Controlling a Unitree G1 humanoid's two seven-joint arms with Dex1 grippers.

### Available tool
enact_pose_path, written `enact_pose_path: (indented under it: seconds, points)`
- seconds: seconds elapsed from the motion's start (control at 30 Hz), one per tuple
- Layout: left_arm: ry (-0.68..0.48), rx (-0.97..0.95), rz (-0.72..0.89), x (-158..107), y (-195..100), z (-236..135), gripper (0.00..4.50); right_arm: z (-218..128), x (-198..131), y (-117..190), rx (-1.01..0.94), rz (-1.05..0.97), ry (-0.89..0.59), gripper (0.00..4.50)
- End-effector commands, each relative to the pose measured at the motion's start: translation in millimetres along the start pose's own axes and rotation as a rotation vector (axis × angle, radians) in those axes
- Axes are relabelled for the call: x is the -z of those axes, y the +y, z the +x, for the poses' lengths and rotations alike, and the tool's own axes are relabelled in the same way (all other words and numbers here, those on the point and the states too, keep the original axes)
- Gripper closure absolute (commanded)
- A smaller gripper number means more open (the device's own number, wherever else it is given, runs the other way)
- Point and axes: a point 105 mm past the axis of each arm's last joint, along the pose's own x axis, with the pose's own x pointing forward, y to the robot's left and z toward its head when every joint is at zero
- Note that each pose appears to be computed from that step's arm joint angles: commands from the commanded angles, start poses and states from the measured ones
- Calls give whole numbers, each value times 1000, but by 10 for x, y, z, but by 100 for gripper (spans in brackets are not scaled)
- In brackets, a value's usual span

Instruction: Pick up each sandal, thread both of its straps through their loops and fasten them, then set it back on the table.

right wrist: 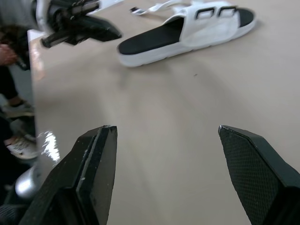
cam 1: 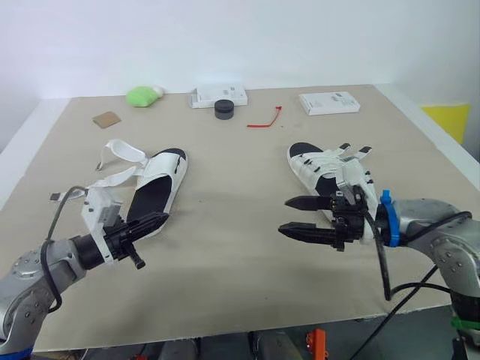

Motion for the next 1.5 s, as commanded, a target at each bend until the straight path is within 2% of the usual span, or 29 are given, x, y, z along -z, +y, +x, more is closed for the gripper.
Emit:
enact_pose_path:
  seconds: [0.03, 0.1, 0.2, 0.23, 0.27, 0.37, 0.4, 0.83, 1.07, 1.23, 1.5]
  points:
    - [-77, -173, 50, -132, 187, -30, 424, -37, -144, -47, 42, -39, -67, 70]
    - [-92, -220, 32, -130, 236, -12, 372, -17, -135, -54, 44, -39, -66, 68]
    - [-100, -230, 12, -124, 221, 50, 227, 2, -147, -77, 52, -45, -70, 68]
    - [-90, -253, 24, -109, 236, 75, 214, -5, -148, -87, 55, -45, -71, 68]
    - [-85, -265, 24, -99, 244, 95, 144, -11, -147, -94, 59, -46, -71, 68]
    - [-54, -316, 40, -67, 279, 186, 23, -34, -153, -101, 67, -45, -76, 68]
    - [-60, -308, 27, -75, 265, 217, 3, -35, -157, -102, 70, -47, -77, 68]
    - [100, -363, 12, 82, 326, 759, 3, 18, -121, -76, 109, -43, -93, 68]
    - [104, -378, -21, 26, 394, 993, 3, -20, -163, 5, 111, -55, -114, 68]
    - [112, -433, 9, -17, 543, 1083, 3, -32, -322, 58, 135, -124, -174, 68]
    - [100, -399, 78, -83, 531, 1240, 3, 9, -441, 160, 149, -169, -243, 68]
